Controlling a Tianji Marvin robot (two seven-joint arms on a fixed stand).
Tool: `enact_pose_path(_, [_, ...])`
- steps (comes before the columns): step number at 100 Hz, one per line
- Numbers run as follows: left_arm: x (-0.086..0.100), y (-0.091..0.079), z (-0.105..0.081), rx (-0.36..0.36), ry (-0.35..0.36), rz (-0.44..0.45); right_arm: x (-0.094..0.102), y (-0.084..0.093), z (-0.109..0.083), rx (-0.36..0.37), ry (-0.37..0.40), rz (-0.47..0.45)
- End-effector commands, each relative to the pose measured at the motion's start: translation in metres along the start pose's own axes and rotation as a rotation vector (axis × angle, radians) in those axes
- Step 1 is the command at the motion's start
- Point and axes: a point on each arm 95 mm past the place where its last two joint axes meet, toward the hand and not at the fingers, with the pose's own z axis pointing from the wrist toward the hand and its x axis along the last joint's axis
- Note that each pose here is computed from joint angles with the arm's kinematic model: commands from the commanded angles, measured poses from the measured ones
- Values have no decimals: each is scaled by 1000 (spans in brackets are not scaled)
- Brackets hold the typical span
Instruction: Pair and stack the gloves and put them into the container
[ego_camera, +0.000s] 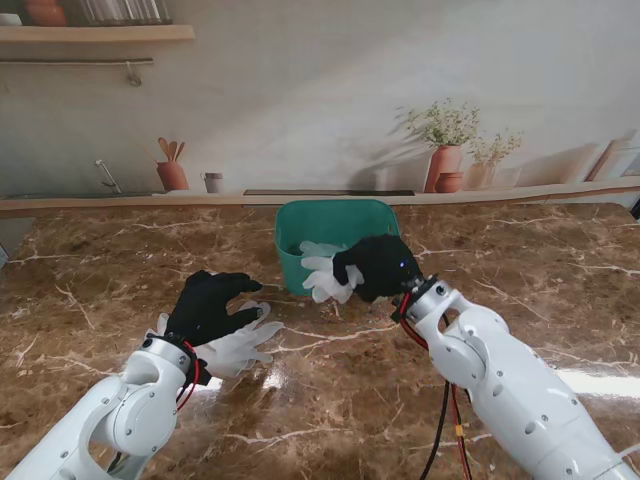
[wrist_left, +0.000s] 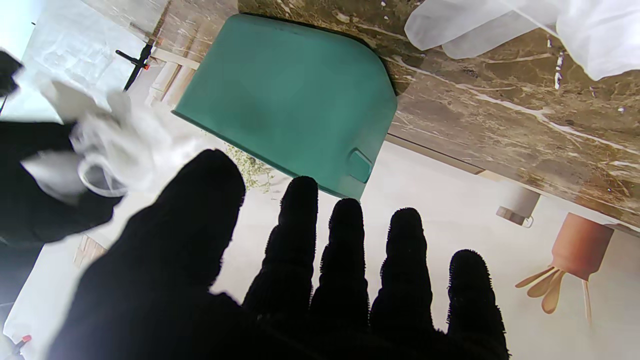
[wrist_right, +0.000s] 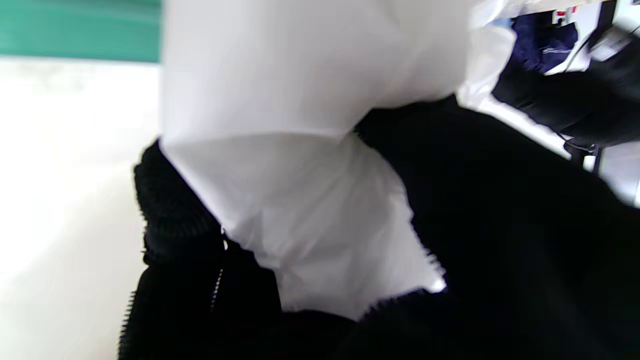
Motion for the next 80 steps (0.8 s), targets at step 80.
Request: enact_pose_path(80, [-4, -3, -1, -16, -22, 9, -112, -3, 123, 180, -175, -49])
